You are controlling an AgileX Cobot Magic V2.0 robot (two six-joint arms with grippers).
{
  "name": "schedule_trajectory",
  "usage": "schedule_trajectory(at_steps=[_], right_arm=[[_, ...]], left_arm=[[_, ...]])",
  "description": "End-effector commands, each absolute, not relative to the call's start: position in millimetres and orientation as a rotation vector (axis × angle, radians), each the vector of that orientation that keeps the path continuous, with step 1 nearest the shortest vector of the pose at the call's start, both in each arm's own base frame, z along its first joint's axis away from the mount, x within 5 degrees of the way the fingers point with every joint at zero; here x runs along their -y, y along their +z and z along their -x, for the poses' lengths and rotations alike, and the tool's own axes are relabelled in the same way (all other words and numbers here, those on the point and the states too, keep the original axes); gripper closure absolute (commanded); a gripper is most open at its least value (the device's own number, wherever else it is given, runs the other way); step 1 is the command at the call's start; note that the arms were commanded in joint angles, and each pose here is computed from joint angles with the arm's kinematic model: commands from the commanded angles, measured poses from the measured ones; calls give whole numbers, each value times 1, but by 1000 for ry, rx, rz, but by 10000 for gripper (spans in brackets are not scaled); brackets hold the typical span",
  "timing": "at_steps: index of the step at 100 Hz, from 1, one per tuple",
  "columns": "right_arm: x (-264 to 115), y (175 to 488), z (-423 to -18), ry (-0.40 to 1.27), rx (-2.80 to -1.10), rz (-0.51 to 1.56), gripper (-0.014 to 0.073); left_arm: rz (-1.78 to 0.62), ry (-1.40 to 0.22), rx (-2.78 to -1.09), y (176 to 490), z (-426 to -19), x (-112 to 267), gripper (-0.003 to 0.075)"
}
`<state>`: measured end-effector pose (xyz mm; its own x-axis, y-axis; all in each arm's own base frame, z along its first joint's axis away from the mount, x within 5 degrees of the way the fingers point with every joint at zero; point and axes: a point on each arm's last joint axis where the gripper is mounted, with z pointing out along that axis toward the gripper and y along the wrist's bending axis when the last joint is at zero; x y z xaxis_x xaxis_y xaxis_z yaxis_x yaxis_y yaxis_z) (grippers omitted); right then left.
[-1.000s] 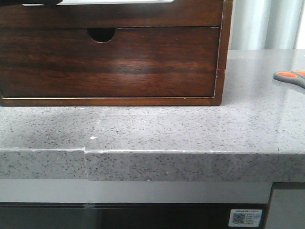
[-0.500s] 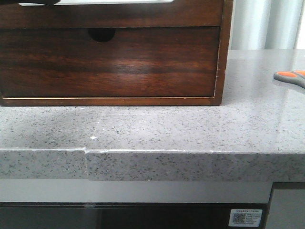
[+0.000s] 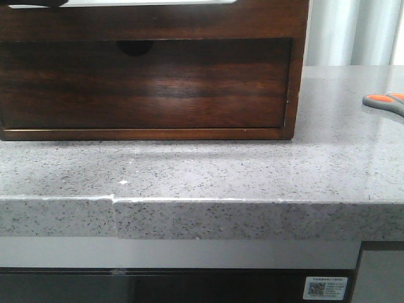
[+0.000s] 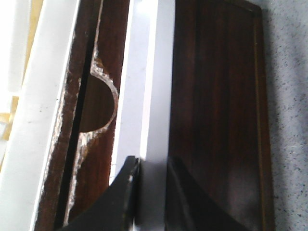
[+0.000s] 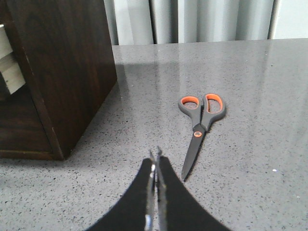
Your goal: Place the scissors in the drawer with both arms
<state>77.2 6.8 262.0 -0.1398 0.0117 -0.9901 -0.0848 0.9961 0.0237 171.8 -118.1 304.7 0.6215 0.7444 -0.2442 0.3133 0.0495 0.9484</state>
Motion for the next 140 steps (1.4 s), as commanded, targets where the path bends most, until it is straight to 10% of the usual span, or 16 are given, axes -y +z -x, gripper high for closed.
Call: schedule_trajectory(at_steps=[1,118,140], right_arm=[[-7,280,-79,85,-1616,59,666],[-7,280,-79,85,-1619,59,666],[-7,280,-79,85,-1619,59,666]], left_arm=[[-1473,326,-842,318,-158,122,739],[-1407,227,-699,303,-105,105,735],[-1408,242,-721,302,-107,104,533]])
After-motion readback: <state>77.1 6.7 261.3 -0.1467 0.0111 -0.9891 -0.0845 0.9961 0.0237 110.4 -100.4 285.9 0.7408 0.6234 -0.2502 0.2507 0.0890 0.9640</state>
